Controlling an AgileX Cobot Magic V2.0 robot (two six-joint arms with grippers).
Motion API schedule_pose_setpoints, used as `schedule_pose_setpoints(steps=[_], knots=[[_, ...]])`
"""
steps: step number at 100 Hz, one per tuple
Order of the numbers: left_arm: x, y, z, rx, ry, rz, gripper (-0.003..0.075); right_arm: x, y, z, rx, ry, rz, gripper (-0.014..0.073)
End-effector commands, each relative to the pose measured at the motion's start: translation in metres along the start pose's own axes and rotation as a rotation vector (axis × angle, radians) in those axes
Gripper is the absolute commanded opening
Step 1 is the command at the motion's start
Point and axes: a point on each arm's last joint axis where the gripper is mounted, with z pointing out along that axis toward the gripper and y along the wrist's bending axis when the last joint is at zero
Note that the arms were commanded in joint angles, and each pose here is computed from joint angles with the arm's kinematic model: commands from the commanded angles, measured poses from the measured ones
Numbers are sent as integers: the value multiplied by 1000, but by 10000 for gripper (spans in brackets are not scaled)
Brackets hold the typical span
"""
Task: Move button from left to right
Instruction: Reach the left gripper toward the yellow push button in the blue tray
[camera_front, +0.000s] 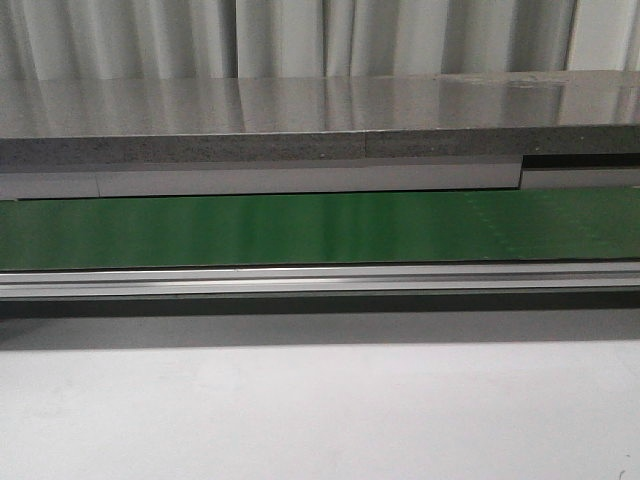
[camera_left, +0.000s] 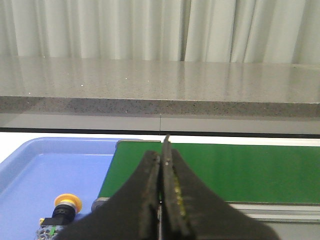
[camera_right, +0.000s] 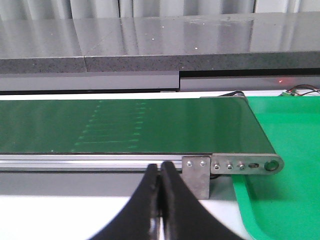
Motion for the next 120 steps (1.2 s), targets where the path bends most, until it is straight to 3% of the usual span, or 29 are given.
schedule_pose_setpoints(steps=[1,47,68,85,120], knots=[[11,0,-1,14,-54,-15,-20,-13,0,-3,-3,-118,-13,-68],[7,0,-1,15,-68,-15,-20,-13,0,-3,-3,-118,-13,-68],[-18,-1,-4,10,-29,-49,-20,-13,0,-3,-3,-118,-13,-68],[-57,-3,-1,1,10,-31,-20,-13,0,-3,-3,-118,-13,-68],[-116,2,34,-102,503,69,-20,-13,0,-3,-3,-118,-13,-68]])
